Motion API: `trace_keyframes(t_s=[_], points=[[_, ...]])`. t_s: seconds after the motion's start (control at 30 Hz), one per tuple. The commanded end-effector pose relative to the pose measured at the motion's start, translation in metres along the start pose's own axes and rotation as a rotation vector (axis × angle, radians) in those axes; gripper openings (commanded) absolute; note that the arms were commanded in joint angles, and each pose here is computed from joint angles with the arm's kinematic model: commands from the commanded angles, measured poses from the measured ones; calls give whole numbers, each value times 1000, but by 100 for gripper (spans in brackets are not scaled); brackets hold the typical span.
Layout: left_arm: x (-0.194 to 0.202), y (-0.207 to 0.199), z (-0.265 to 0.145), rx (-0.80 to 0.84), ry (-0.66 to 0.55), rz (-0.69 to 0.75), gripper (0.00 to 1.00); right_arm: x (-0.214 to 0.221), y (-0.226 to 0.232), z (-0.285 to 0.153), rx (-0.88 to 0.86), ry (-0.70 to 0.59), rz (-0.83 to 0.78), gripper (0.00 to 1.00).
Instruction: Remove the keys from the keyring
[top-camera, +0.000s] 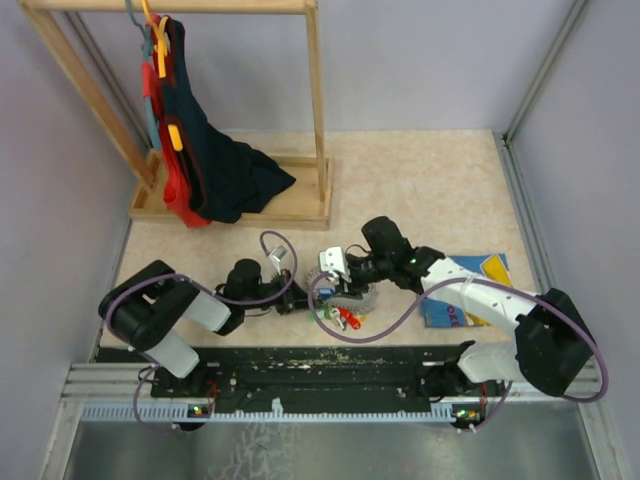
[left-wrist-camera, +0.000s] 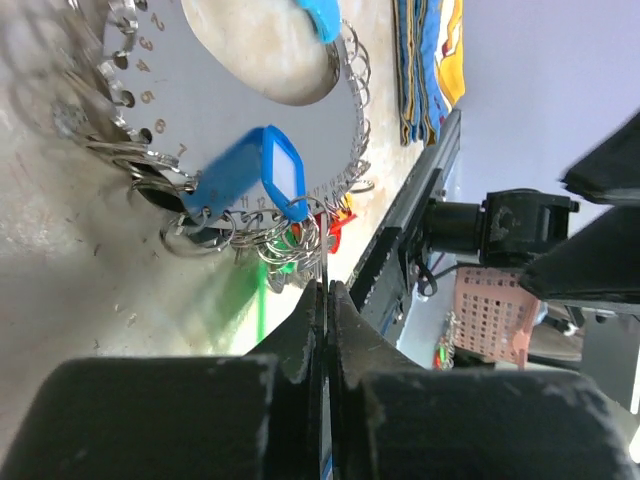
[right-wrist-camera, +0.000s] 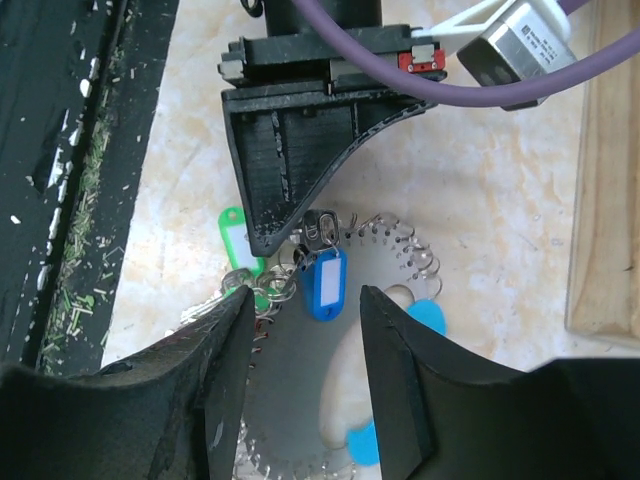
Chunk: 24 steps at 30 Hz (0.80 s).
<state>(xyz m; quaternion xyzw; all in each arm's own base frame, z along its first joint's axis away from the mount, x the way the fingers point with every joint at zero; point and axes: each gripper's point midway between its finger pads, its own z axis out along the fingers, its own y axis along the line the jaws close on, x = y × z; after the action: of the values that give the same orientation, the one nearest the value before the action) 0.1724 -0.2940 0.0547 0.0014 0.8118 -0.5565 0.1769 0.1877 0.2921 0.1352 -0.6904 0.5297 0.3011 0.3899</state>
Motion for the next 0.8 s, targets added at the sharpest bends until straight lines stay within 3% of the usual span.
trace_keyframes(t_s=[0.0,0.2,0.57,0.77], points=[[6,-9,-2,88,53,-3,0,3,-8,13,11,-41,6,47],[13,7,-3,82,80,-65,3,23,-2,30,-14,7,-1,48],[16,14,-6,93,72,-88,31,46,11,59,-53,119,-74,54],[13,9,-8,119,54,-78,37,48,14,63,-70,129,-53,55]])
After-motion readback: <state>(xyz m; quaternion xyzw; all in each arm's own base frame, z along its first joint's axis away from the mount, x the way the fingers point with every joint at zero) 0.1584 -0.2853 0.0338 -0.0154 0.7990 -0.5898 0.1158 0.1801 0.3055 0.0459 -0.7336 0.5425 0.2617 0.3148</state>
